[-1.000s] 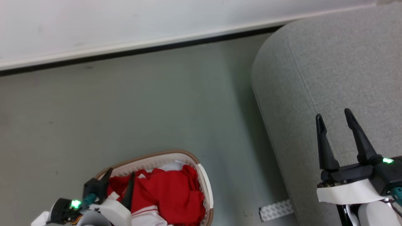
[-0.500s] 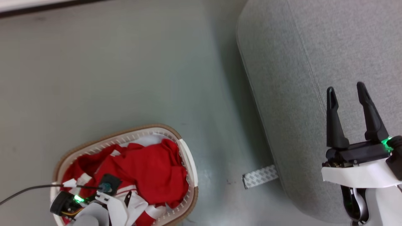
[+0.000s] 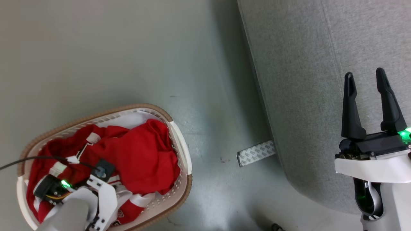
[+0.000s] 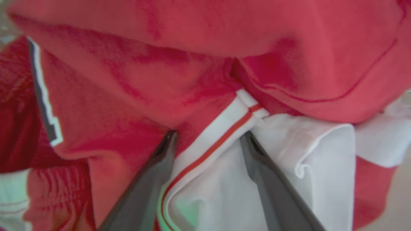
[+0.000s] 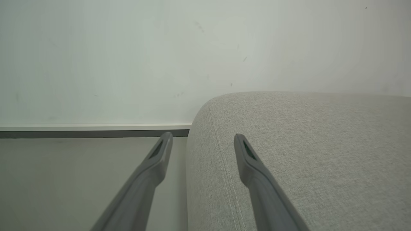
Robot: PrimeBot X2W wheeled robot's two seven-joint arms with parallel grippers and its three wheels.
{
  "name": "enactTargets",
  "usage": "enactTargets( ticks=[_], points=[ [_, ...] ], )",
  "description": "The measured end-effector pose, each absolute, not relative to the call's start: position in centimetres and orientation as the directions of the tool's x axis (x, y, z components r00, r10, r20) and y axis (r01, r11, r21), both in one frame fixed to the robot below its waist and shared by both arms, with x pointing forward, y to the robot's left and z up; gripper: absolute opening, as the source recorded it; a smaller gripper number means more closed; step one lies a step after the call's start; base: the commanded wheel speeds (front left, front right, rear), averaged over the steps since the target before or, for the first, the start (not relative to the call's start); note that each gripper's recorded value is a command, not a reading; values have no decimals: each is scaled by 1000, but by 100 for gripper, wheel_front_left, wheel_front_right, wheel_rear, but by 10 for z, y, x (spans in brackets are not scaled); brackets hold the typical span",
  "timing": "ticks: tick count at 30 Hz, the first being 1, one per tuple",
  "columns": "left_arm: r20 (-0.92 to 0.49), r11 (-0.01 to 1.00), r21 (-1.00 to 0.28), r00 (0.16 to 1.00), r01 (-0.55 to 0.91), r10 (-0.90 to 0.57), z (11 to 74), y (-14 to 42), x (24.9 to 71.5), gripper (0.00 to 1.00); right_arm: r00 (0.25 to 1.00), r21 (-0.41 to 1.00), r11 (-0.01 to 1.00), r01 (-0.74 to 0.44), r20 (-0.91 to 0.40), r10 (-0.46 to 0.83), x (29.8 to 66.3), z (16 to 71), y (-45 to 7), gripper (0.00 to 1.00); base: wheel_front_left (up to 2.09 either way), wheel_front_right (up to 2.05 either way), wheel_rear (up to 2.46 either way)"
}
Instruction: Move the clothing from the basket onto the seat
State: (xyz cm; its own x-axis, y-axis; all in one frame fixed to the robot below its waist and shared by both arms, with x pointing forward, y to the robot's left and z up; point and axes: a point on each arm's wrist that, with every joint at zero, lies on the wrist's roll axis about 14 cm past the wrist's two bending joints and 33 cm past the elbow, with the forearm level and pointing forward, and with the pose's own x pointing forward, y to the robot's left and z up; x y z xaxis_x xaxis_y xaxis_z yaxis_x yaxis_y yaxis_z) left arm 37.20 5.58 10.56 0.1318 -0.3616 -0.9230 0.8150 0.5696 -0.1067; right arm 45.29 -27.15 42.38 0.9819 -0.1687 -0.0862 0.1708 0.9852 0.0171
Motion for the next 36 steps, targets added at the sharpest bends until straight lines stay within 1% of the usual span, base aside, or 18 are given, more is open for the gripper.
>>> enactTargets(
  ticks=[3, 7, 8, 9, 10, 11, 12, 19, 24, 30, 36],
  points=[
    [-930, 569, -119, 109, 814, -351, 96, 56, 372, 100, 980, 20, 984, 174, -103, -172, 454, 416, -273, 100, 0, 0, 0],
    [-936, 538, -124, 82, 834, -342, 88, 52, 372, 100, 978, 32, 984, 175, -125, -169, 455, 406, -271, 100, 0, 0, 0],
    [-940, 538, -122, 78, 834, -333, 86, 54, 373, 91, 977, 32, 984, 175, -128, -170, 455, 405, -271, 100, 0, 0, 0],
    [-944, 539, -119, 74, 834, -323, 85, 56, 374, 77, 977, 32, 984, 176, -130, -171, 455, 404, -272, 100, 0, 0, 0],
    [-947, 540, -117, 71, 833, -314, 84, 58, 374, 59, 976, 32, 984, 178, -131, -172, 455, 404, -272, 100, 0, 0, 0],
    [-948, 541, -115, 71, 833, -310, 83, 60, 375, 20, 976, 31, 983, 179, -130, -174, 455, 404, -273, 100, 0, 0, 0],
    [-949, 542, -114, 70, 833, -307, 82, 62, 375, 0, 976, 30, 983, 181, -127, -176, 456, 405, -274, 100, 0, 0, 0],
    [-932, 568, -95, 128, 818, -340, 91, 64, 388, 0, 977, 38, 982, 187, -109, -182, 456, 413, -276, 100, 0, 0, 0],
    [-897, 604, -97, 194, 791, -398, 117, 53, 390, 0, 980, 46, 982, 186, -76, -182, 452, 429, -275, 100, 0, 0, 0],
    [-831, 649, -90, 302, 755, -467, 163, 43, 388, 0, 986, 79, 983, 164, -12, -164, 444, 458, -266, 100, 0, 0, 0],
    [-724, 724, -105, 446, 682, -525, 223, 21, 395, 0, 989, 97, 986, 135, 41, -139, 432, 482, -254, 100, 0, 0, 0]
  ],
)
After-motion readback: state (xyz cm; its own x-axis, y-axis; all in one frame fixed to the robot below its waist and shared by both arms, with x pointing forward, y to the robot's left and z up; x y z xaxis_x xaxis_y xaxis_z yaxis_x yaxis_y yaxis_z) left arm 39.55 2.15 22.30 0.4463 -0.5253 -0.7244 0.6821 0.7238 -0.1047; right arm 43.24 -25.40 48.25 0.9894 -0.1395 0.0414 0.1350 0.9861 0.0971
